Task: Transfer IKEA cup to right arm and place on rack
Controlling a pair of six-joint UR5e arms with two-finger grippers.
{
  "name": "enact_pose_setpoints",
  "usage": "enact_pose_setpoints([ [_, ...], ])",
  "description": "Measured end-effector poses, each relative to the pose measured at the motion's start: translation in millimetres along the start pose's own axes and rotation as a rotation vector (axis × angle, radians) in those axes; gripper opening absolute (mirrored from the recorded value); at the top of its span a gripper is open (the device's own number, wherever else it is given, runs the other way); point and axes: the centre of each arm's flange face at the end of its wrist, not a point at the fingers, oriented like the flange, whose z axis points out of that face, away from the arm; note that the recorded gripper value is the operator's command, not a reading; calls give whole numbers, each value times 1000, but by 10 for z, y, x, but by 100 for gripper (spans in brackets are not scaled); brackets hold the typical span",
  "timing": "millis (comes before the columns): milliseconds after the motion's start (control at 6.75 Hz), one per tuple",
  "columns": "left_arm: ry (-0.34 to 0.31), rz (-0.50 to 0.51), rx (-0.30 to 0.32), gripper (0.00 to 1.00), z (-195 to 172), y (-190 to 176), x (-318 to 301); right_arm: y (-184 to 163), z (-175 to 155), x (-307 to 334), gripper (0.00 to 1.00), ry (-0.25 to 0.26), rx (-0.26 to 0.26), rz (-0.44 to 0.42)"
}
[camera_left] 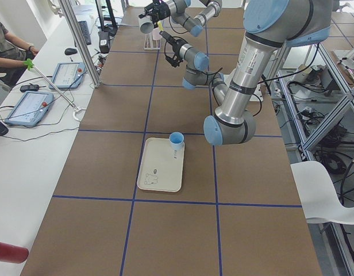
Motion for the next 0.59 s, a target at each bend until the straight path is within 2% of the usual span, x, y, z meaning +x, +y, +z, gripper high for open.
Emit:
enact_pose_setpoints([
  [296,-20,93,14,100,-61,-87,-41,-596,142,312,0,83,77,-153],
  [593,-37,144,31,100,-133,-191,-86,-1153,69,642,0,213,167,-325],
])
